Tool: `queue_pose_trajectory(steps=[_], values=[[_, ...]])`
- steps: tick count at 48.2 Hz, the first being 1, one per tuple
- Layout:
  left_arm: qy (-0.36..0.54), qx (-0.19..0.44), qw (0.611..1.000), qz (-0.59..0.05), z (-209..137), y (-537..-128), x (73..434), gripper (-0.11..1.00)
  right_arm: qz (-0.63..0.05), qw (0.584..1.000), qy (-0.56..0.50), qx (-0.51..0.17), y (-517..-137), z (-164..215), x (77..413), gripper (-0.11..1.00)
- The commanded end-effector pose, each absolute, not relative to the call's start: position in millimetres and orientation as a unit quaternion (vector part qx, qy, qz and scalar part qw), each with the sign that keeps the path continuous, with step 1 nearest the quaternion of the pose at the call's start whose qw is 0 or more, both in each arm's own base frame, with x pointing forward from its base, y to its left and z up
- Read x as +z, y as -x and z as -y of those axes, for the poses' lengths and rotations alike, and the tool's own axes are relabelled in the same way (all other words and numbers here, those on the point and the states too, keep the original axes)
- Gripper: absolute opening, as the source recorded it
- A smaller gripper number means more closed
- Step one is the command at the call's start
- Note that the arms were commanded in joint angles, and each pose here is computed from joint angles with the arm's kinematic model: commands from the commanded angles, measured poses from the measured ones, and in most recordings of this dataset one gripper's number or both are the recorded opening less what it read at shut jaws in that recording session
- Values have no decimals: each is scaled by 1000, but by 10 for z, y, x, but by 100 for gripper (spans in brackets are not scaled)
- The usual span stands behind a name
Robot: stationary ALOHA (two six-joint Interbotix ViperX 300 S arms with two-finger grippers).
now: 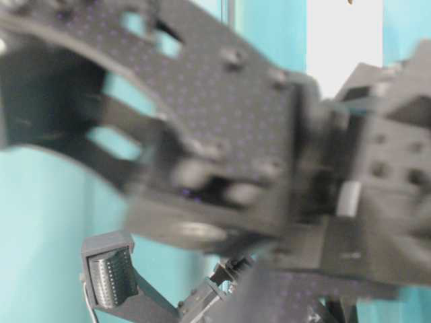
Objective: Insert the rod into the hole on the wooden board.
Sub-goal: 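Lift the wooden peg off the table with the right gripper, then carry the peg with right gripper to the board's right end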
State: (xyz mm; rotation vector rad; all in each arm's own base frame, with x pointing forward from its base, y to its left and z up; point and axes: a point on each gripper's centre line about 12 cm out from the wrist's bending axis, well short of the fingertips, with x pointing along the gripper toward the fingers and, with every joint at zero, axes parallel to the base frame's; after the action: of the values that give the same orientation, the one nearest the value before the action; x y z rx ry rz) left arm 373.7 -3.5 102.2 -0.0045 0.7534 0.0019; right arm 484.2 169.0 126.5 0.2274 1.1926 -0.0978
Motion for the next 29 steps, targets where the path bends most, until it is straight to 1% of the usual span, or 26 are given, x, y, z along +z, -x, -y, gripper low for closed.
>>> queue_pose_trajectory(steps=[1, 20, 29], values=[[5, 1, 934, -356, 46, -3762, 1095, 94, -517, 848, -116, -32, -4876, -1672, 1764, 10], [4, 0, 935, -356, 47, -3763, 1101, 94, -464, 873, -144, -42, -4870, -1318, 2361, 10], [5, 1, 934, -356, 46, -3762, 1099, 94, -416, 901, -121, -35, -4831, -1201, 2562, 10]])
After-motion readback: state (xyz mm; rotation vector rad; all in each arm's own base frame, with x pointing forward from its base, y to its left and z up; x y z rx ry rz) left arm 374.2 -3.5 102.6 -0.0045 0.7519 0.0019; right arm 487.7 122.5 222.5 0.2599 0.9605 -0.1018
